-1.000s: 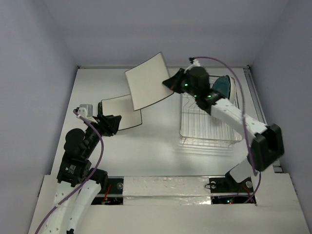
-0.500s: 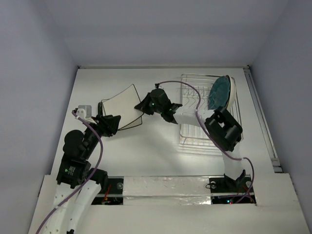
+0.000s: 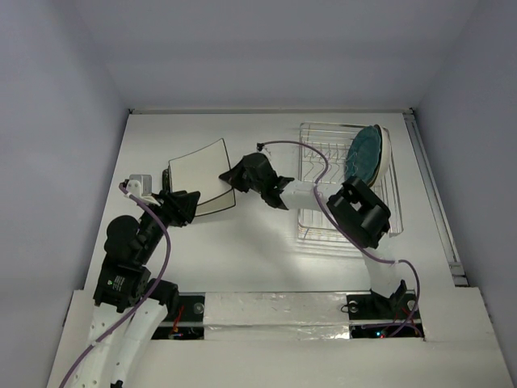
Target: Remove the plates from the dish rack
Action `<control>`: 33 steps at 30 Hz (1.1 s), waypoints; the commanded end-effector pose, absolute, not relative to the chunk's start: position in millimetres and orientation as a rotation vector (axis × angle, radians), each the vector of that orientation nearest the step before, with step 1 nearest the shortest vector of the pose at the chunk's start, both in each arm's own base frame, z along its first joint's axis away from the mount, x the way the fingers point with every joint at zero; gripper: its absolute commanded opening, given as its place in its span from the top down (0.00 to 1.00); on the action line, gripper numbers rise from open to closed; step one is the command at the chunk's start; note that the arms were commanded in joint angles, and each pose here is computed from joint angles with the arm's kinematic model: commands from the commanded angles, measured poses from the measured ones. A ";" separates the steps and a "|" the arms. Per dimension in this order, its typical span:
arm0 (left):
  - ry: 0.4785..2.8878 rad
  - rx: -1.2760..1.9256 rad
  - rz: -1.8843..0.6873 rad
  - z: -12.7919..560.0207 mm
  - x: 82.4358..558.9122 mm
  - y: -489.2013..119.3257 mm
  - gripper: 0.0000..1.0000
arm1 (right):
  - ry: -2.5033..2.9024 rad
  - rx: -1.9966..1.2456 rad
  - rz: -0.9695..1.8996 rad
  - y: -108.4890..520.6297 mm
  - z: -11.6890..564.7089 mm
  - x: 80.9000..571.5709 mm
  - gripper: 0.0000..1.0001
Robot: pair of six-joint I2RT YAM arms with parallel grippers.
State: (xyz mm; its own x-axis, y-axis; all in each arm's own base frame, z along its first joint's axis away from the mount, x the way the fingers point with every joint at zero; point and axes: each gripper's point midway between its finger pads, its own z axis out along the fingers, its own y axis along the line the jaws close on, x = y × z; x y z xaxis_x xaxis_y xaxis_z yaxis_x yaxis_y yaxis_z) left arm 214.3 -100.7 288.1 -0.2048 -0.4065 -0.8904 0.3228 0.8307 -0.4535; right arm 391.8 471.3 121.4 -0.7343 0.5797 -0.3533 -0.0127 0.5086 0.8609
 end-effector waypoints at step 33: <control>1.567 -0.058 -0.672 307.1 210.7 -98.6 0.57 | 2.098 0.051 0.376 391.9 207.7 402.5 0.53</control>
State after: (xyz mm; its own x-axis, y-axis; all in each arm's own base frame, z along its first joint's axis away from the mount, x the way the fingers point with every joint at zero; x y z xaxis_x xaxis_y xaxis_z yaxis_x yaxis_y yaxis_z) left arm 210.2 -99.5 293.2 -0.1842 -0.4123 -0.8922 0.3333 0.8278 -0.4513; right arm 405.5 430.8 172.1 -0.6129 0.2253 -0.7574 -0.1477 0.9089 0.3899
